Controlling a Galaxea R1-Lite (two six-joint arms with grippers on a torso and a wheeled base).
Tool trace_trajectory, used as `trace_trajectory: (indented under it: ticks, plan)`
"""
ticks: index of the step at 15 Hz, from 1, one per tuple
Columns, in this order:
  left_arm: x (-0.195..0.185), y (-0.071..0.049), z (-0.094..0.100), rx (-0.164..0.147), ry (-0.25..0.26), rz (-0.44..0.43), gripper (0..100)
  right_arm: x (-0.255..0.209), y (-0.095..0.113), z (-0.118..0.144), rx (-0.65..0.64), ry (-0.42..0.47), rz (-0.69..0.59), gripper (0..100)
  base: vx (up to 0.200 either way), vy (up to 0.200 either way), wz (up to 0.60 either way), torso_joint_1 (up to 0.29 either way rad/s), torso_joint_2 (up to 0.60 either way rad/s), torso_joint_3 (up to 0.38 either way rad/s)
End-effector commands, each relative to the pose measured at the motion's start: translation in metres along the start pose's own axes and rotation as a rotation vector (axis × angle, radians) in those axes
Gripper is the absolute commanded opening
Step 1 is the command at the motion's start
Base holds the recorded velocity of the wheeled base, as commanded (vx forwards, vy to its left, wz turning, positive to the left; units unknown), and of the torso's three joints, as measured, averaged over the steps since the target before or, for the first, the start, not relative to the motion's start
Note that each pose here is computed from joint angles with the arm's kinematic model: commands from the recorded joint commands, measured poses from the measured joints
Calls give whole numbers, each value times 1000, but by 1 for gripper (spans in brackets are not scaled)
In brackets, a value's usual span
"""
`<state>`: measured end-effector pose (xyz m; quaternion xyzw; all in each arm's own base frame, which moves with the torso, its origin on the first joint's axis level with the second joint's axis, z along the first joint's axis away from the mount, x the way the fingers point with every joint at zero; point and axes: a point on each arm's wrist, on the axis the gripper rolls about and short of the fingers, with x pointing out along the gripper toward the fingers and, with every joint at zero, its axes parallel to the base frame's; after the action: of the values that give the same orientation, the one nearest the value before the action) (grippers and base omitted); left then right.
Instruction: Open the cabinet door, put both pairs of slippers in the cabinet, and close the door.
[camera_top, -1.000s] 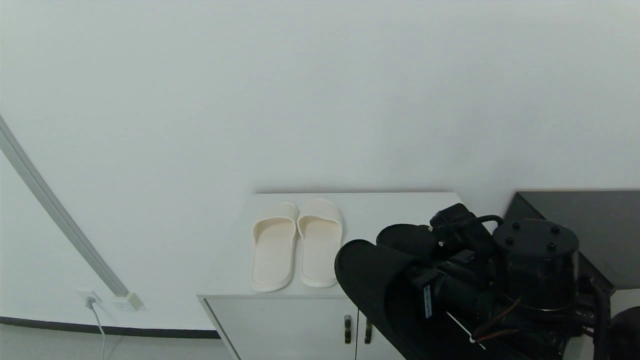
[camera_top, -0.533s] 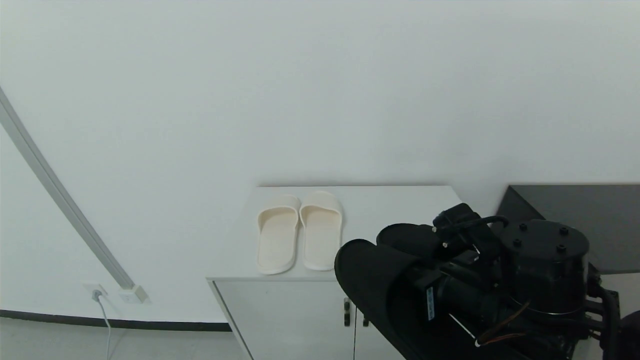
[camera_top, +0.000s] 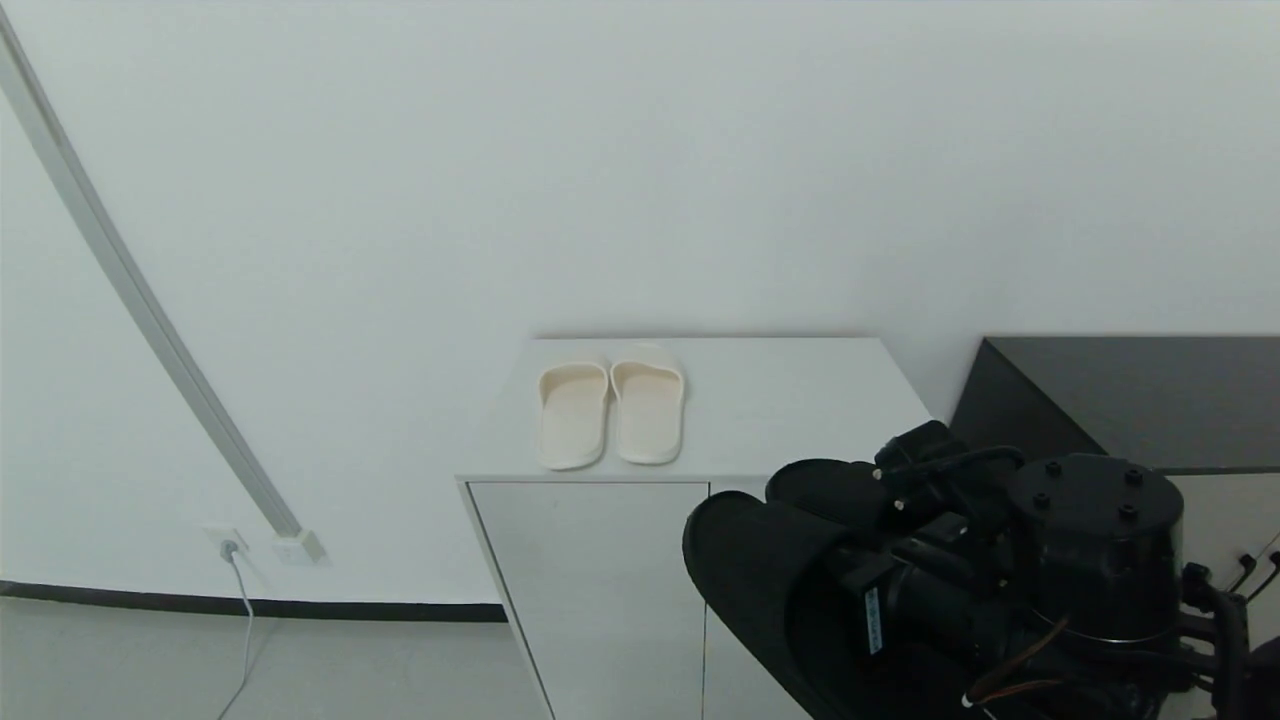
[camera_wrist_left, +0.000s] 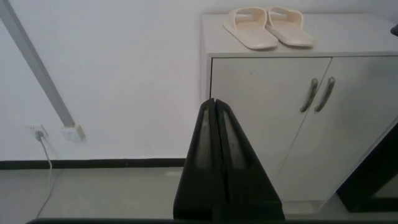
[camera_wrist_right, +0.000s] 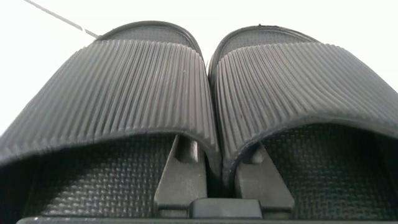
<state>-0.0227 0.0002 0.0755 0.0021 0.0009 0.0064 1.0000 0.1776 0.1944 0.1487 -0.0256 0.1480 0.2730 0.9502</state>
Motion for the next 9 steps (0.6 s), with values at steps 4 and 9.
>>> trace_trajectory:
  ticks: [4, 9]
  plan:
    - [0, 0, 0, 0, 0, 1, 0, -1, 0, 0, 0, -3, 4, 0, 0, 0, 0, 0, 0, 0]
    - [0, 0, 0, 0, 0, 1, 0, -1, 0, -2, 0, 5, 11, 0, 0, 0, 0, 0, 0, 0]
